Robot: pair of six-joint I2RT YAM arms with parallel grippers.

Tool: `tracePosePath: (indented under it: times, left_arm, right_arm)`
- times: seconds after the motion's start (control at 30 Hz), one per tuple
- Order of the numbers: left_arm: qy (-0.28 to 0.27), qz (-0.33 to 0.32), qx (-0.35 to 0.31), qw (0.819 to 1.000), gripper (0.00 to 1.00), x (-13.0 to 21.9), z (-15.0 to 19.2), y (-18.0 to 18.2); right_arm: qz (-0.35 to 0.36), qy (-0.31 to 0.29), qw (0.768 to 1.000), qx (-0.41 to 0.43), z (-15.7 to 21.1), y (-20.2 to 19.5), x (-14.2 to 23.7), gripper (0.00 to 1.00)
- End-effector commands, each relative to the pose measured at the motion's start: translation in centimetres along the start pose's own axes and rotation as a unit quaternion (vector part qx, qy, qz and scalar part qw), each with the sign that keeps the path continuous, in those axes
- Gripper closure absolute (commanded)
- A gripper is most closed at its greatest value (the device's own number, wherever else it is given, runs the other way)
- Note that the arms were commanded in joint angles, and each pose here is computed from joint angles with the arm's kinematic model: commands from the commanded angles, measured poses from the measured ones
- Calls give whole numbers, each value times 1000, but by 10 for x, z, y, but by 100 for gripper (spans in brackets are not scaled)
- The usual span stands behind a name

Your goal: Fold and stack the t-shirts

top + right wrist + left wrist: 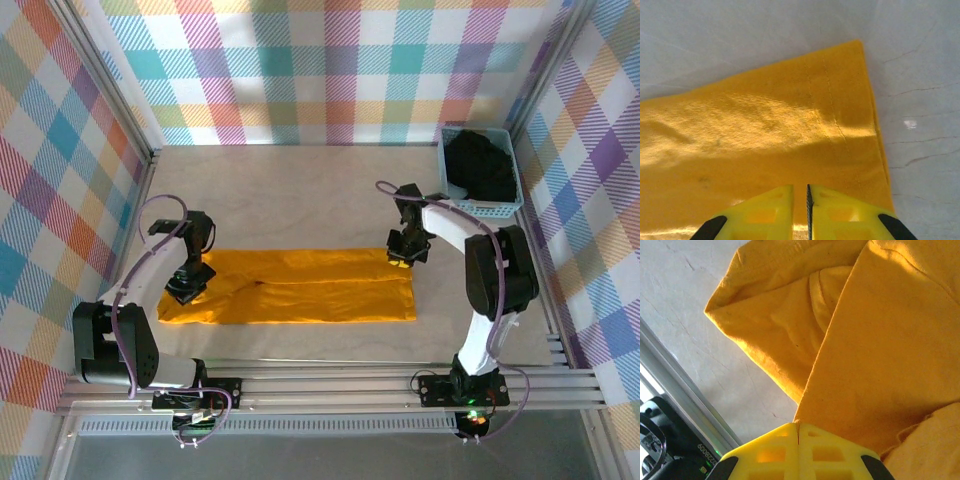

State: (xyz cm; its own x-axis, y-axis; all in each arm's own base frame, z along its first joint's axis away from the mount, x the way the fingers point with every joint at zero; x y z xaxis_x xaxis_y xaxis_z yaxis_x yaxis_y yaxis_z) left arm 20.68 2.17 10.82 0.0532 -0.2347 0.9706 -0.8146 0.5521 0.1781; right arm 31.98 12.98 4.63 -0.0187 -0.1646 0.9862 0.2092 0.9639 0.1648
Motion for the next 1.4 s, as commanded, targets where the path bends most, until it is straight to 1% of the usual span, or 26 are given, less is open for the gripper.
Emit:
tracePosePath:
  times: [0.0, 0.27, 0.3, 0.33, 0.37, 0.4, 0.43, 0.47, 0.5, 0.53, 0.63, 0.7, 0.77, 0.83, 0.9, 0.97, 1.07, 1.13, 1.23, 1.37]
  left_arm:
    - [33, -8, 20, 999, 100, 7, 7, 4]
    - [38, -13, 17, 999, 100, 3, 9, 4]
    - [42, -14, 15, 999, 98, 0, 11, 4]
    - [48, -14, 13, 999, 93, -2, 14, 3]
    - [53, -15, 13, 998, 84, -4, 15, 3]
    - [54, -13, 13, 998, 70, -4, 15, 2]
    - [54, -9, 14, 998, 58, -3, 15, 0]
    - [51, -2, 15, 999, 53, 0, 12, -4]
    - [45, 7, 16, 999, 50, 4, 7, -9]
    - [36, 19, 19, 999, 49, 10, -1, -17]
    - [24, 45, 31, 998, 49, 18, -26, -43]
    - [26, 65, 40, 997, 52, 14, -46, -67]
    - [24, 65, 31, 997, 55, 5, -61, -88]
    - [42, 50, 26, 998, 62, -11, -71, -104]
    - [59, 38, 26, 997, 68, -28, -73, -110]
    - [81, 36, 27, 996, 74, -44, -70, -116]
    - [115, 38, 8, 993, 77, -60, -57, -129]
    - [125, 41, -4, 991, 78, -66, -49, -138]
    - [150, 56, -15, 987, 78, -74, -34, -156]
    - [165, 82, -35, 982, 78, -66, -10, -193]
  right_arm:
    - [-17, 4, 1000, 3, -3, 11, 2, 84]
    - [-23, 1, 1000, 7, -4, 13, 1, 84]
    - [-22, 0, 1000, 8, -4, 13, 2, 84]
    - [-22, 0, 1000, 9, -4, 13, 3, 84]
    - [-21, -1, 1000, 10, -4, 13, 3, 84]
    - [-21, -2, 1000, 12, -4, 13, 4, 84]
    - [-23, -4, 1000, 13, -5, 13, 5, 84]
    - [-25, -5, 1000, 14, -6, 15, 7, 84]
    - [-28, -7, 999, 16, -6, 17, 9, 84]
    - [-30, -8, 999, 20, -6, 19, 10, 84]
    - [-38, -6, 999, 28, -5, 29, 10, 84]
    - [-44, 3, 998, 35, -3, 40, 6, 84]
    - [-54, 14, 998, 41, 1, 51, 1, 84]
    - [-60, 36, 997, 40, 7, 62, -8, 84]
    - [-66, 64, 996, 19, 13, 67, -18, 84]
    - [-58, 82, 995, 5, 15, 66, -27, 84]
    - [-4, 104, 995, -7, 10, 49, -37, 84]
    - [11, 109, 994, -27, 4, 35, -40, 84]
    - [23, 101, 993, -61, -13, 9, -36, 84]
    - [30, 95, 990, -98, -43, -30, -30, 84]
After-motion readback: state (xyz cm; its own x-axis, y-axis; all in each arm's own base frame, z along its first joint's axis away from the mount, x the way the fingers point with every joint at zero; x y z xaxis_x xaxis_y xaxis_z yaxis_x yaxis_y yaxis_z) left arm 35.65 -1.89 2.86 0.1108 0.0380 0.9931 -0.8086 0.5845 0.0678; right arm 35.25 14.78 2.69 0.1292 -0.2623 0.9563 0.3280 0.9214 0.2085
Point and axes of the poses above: each hand's point on the last joint's axis, 136 mm out from that joint toward the fingers, its own x axis back along the fingers, its own y axis along the line the jaws close on, z = x × y, the point moved 1 cm from there along x, back along the fingers, and after that the axes turned 2 degrees about x, right-handed, at the moved point
